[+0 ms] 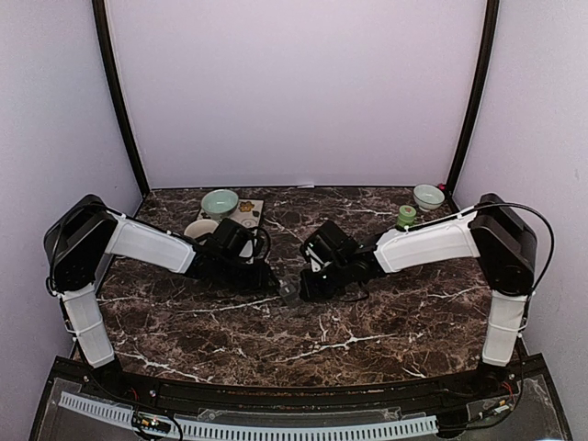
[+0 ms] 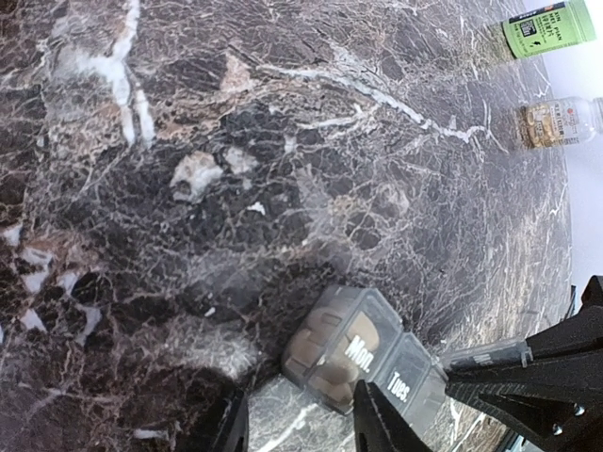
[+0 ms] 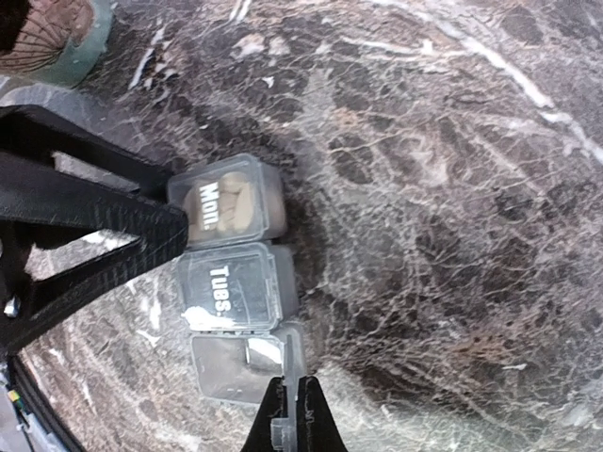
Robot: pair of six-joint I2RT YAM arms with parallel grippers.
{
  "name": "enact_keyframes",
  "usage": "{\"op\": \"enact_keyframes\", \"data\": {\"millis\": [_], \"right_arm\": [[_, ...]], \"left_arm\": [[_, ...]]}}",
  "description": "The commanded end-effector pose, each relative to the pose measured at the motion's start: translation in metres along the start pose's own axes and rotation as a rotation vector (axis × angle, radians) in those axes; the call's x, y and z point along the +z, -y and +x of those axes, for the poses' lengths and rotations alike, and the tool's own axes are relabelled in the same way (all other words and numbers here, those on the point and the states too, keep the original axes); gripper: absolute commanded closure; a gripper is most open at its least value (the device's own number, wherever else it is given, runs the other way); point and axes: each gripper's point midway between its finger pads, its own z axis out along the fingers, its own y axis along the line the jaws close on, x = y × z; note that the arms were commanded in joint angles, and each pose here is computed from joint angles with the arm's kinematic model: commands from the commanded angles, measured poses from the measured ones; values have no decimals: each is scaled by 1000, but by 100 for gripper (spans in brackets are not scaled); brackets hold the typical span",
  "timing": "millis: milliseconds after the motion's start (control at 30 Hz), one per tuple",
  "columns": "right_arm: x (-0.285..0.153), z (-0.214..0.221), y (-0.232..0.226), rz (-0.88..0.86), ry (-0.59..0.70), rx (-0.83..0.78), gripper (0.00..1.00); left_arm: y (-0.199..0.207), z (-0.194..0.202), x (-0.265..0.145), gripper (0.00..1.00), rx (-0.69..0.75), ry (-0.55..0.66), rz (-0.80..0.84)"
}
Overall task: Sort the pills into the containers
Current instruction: Pick up the pill container from the center of the board.
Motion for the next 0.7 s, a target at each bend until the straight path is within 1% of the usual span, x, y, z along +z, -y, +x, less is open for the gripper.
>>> {"op": "enact_keyframes", "data": {"millis": [0, 100, 267, 667], "right_arm": [[-13, -8, -16, -112, 29, 33, 100], [-21, -14, -24, -165, 44, 53, 100], [-27, -7, -25, -238, 37, 112, 100], [-41, -6, -38, -407, 39, 226, 100]], "left_arm": [[-3, 5, -3, 58, -60, -10, 31], [4, 0, -5, 56, -108, 0, 100], [15, -6, -10, 53, -196, 9, 226], [23, -6, -15, 51, -283, 10, 301]]}}
